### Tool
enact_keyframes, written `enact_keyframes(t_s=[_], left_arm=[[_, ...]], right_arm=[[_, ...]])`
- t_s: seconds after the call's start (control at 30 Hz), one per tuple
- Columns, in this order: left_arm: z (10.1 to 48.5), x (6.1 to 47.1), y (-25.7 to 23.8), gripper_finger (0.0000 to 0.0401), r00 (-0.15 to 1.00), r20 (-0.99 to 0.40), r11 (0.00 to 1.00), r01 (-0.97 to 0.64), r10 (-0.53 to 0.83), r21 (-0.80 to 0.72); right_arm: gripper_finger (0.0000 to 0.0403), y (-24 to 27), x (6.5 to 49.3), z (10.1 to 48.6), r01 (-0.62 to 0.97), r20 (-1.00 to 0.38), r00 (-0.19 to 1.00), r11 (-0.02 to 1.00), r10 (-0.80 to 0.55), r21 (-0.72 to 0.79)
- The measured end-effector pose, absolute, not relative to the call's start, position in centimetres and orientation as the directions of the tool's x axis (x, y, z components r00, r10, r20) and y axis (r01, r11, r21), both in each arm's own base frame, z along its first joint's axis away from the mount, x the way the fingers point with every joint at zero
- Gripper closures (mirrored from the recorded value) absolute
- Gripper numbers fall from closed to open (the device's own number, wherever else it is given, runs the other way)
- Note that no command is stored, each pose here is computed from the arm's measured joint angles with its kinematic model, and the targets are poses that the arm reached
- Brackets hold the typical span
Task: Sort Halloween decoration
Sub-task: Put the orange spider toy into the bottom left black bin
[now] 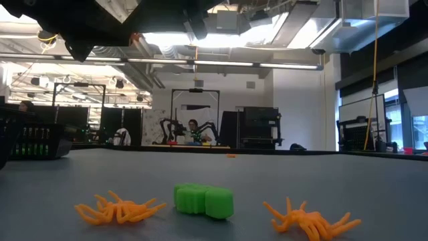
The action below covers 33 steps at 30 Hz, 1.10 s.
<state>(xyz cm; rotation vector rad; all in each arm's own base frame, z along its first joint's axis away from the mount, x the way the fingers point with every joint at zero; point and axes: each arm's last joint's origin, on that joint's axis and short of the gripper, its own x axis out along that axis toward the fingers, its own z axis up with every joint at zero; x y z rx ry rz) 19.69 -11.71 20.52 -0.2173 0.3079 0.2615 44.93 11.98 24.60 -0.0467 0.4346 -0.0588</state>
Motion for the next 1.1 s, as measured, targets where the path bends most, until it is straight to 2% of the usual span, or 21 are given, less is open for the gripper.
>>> enact_keyframes(t_s=[0.1,0.23,0.43,0.53,0.63,0.73,0.87,1.1], left_arm=[[20.5,19.7,-11.7,0.0389,0.92,-0.328,0.95,-0.275,0.214,-0.151],[20.5,19.7,-11.8,0.0398,0.922,-0.337,0.96,-0.248,0.192,-0.13],[21.6,18.9,-12.1,0.0401,0.935,-0.348,0.98,-0.127,0.067,-0.153],[23.0,18.1,-12.7,0.0401,0.907,-0.422,0.987,-0.075,0.008,-0.143],[24.8,17.1,-13.6,0.0401,0.83,-0.554,0.991,-0.014,-0.064,-0.136],[26.2,16.1,-15.0,0.0401,0.713,-0.677,0.978,0.062,-0.182,-0.198],[26.3,15.3,-16.7,0.0401,0.594,-0.748,0.949,0.091,-0.295,-0.302],[24.2,14.9,-18.9,0.0389,0.487,-0.816,0.948,0.111,-0.312,-0.297]], right_arm=[[0.0394,12.0,44.9,24.6,0.017,-0.424,0.905,0.998,-0.043,-0.064],[0.0359,12.2,44.9,24.6,-0.023,-0.424,0.905,0.996,-0.018,-0.091],[0.0262,12.4,44.1,26.1,-0.038,-0.413,0.911,0.994,-0.006,-0.098],[0.0221,12.7,43.2,27.4,-0.04,-0.42,0.908,0.995,-0.004,-0.095],[0.0195,13.1,42.0,28.9,-0.04,-0.414,0.91,0.995,0.0,-0.089],[0.0185,13.9,41.1,30.0,-0.05,-0.402,0.915,0.995,0.011,-0.086],[0.0183,14.8,40.8,29.9,-0.07,-0.405,0.914,0.994,0.029,-0.089],[0.0183,14.7,41.0,29.4,-0.053,-0.419,0.908,0.994,0.006,-0.1]])
